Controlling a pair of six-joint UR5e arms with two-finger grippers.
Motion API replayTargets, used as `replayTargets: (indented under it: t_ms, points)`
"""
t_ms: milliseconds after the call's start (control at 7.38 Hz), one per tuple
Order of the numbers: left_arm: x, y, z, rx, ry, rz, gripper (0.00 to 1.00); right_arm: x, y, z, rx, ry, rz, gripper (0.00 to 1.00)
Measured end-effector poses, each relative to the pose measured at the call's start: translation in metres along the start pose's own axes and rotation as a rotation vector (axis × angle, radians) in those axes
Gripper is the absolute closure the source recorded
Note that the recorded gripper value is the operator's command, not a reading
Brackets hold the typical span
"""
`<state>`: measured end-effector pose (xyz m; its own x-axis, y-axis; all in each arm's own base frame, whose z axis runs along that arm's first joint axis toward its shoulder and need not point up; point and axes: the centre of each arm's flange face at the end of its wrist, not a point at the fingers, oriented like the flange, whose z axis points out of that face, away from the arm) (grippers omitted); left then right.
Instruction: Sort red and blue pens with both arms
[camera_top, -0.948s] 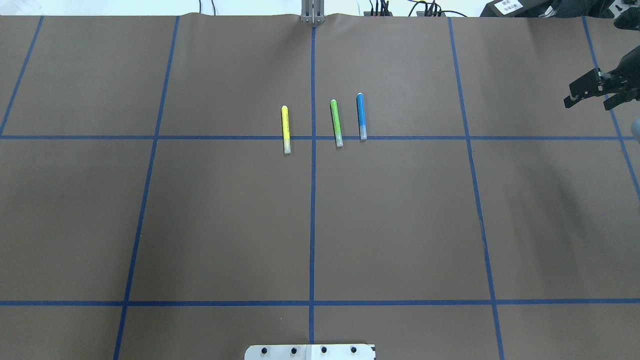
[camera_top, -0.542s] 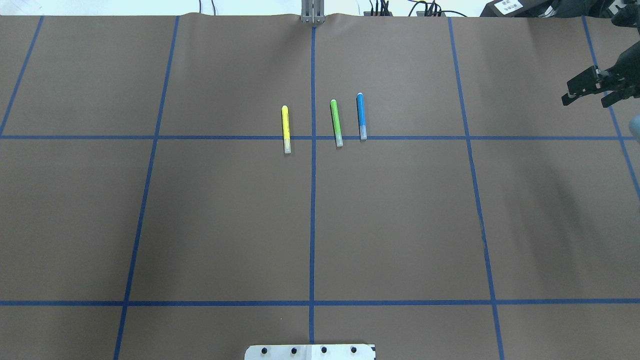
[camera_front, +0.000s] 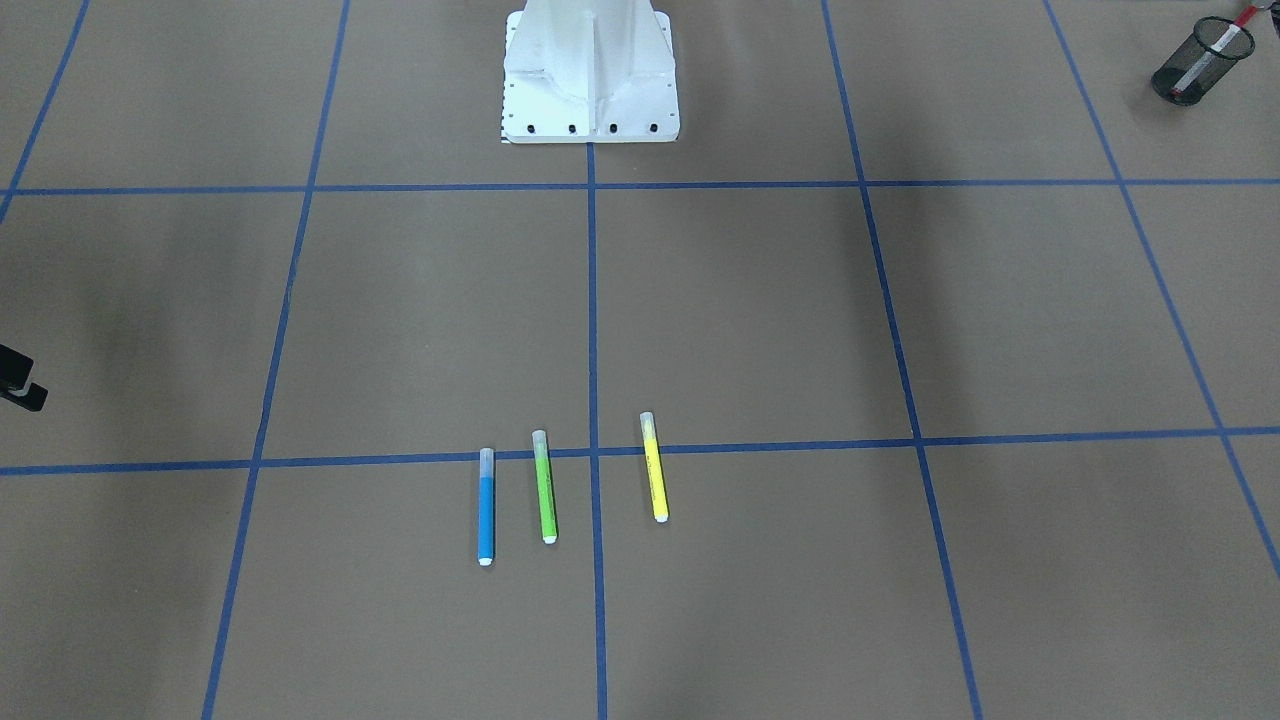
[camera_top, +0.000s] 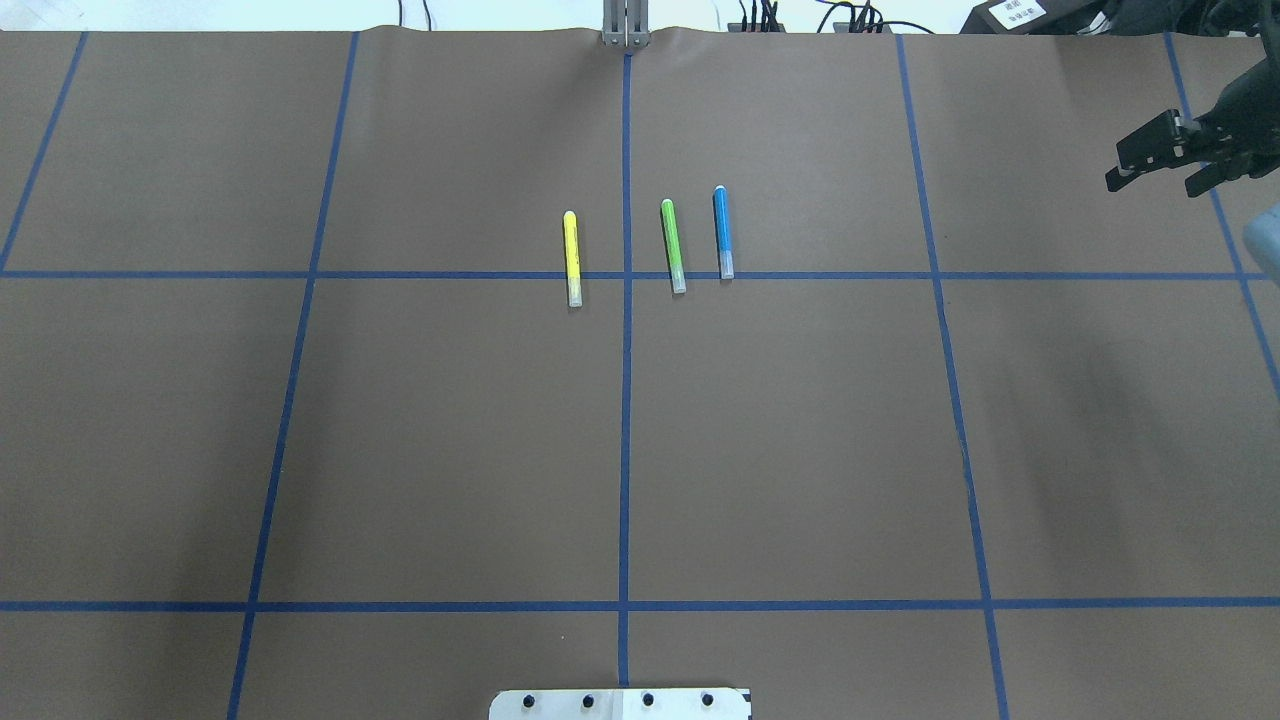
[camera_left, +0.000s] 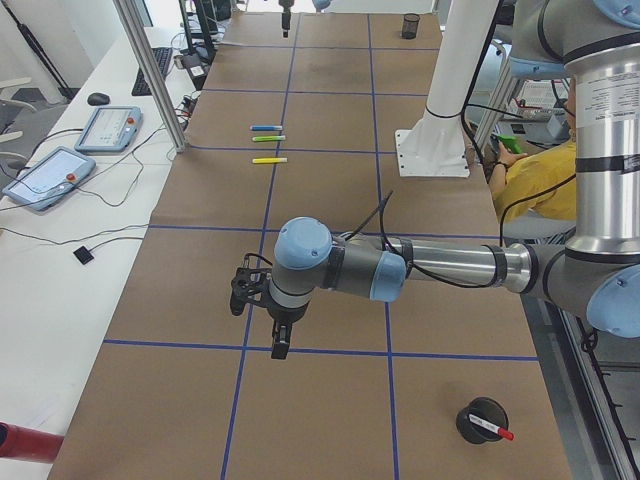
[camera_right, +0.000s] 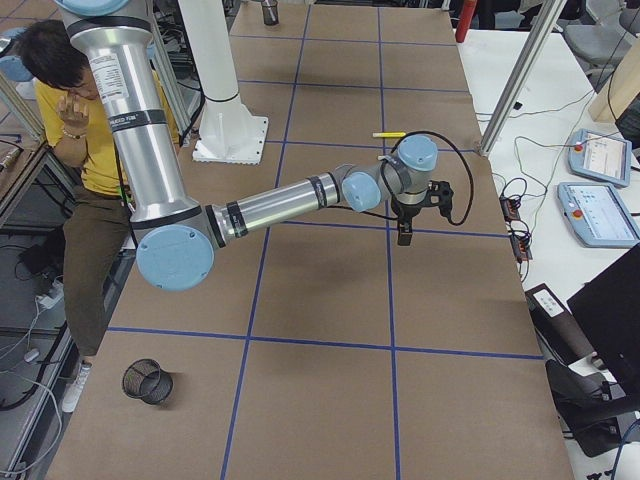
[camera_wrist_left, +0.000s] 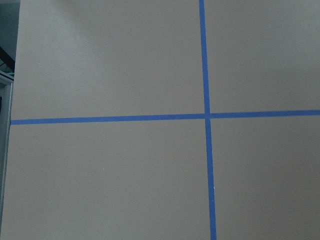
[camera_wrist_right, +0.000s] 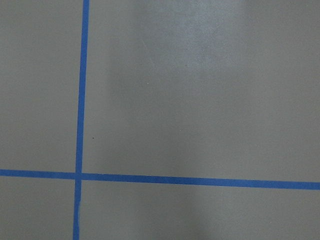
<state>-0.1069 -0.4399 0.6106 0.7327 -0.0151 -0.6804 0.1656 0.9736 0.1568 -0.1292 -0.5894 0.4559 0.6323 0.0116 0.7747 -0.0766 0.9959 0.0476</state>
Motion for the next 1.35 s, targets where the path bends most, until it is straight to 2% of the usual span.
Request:
replayTargets:
  t_ms: [271,677,948,1354]
  points:
    - [-0.001,0.005,0.004,-0.006,0.041,-0.013,0.00,-0.064,-0.008,0.001,0.008,-0.029,0.040,0.00]
    - [-0.001,0.007,0.005,-0.010,0.050,-0.016,0.00,-0.168,-0.009,0.020,0.021,-0.035,0.061,0.00]
    - [0.000,0.008,0.006,-0.012,0.063,-0.018,0.00,-0.220,-0.005,0.040,0.031,-0.014,0.055,0.00]
    - [0.000,0.010,0.006,-0.015,0.075,-0.019,0.00,-0.295,-0.019,0.074,-0.021,0.057,0.074,0.01]
